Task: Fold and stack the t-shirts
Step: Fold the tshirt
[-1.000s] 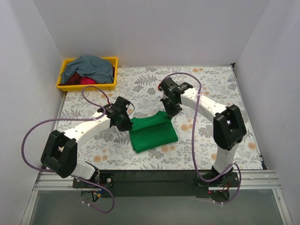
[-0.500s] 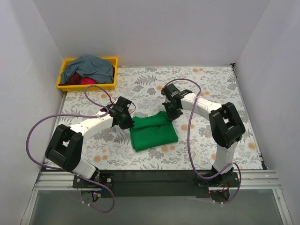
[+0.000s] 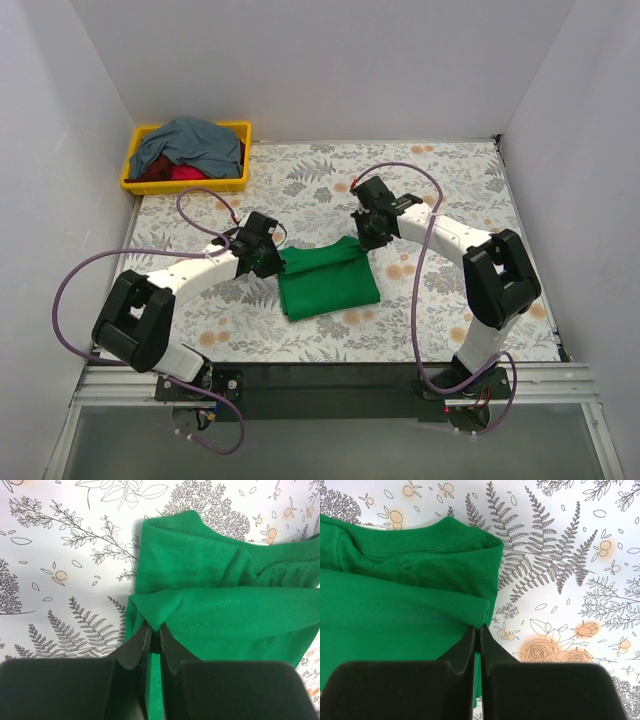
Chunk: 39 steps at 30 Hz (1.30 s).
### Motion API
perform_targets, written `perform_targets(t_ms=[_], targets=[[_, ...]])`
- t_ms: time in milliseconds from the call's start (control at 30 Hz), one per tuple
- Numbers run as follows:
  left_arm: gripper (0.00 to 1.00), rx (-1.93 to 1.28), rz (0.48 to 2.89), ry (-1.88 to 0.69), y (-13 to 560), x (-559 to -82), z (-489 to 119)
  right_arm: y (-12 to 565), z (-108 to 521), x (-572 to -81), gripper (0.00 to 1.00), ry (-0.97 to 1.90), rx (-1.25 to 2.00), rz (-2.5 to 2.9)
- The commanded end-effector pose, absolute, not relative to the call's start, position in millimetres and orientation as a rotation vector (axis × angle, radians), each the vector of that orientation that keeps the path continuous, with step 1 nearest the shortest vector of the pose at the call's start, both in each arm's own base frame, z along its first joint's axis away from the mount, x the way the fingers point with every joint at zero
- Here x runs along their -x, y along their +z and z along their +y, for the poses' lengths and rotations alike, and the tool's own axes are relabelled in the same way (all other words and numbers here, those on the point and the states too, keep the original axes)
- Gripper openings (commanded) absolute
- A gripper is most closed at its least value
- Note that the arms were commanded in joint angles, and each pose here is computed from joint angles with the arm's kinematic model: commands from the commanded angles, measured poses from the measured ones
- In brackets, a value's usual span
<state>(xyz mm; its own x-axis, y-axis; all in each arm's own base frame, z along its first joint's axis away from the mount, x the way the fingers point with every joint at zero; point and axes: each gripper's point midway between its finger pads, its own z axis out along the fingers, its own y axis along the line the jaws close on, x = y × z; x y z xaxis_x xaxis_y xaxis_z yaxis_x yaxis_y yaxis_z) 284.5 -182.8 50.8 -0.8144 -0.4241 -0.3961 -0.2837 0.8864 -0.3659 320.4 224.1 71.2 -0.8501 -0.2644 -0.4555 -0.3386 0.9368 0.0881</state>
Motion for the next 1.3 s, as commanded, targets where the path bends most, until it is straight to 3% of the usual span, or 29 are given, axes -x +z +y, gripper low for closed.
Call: perform_targets(t_ms=[0,100,133,167,233,300,367,467,567,733,933,1267], targets=[[0.03,0.551,2.529,-0.322,46,-293,-169,65,213,-334,0.01,0.160,0.379,2.626],[0.20,0.539,2.503,-0.303,50,-302,-168,59,213,-336,0.14,0.148,0.365,2.638],[0.25,0.529,2.490,-0.312,56,-305,-170,63,214,-337,0.26,0.158,0.360,2.631],[0.37,0.522,2.483,-0.319,60,-307,-170,69,215,-337,0.31,0.171,0.362,2.621],[0.47,0.509,2.450,-0.346,79,-307,-171,88,216,-335,0.41,0.200,0.356,2.585],[0.67,0.506,2.393,-0.384,101,-305,-169,100,215,-331,0.45,0.228,0.355,2.560],[0.73,0.478,2.376,-0.398,107,-295,-169,119,218,-327,0.46,0.283,0.365,2.506],[0.73,0.417,2.364,-0.472,116,-275,-179,125,232,-315,0.45,0.439,0.426,2.446],[0.61,0.334,2.385,-0.585,114,-254,-198,126,260,-293,0.41,0.694,0.531,2.393],[0.37,0.288,2.353,-0.659,104,-261,-215,118,278,-296,0.38,0.802,0.606,2.339],[0.30,0.331,2.275,-0.667,112,-316,-222,111,300,-323,0.37,1.038,0.587,2.274],[0.27,0.536,2.333,-0.588,44,-363,-194,57,283,-376,0.35,1.335,0.339,2.296]])
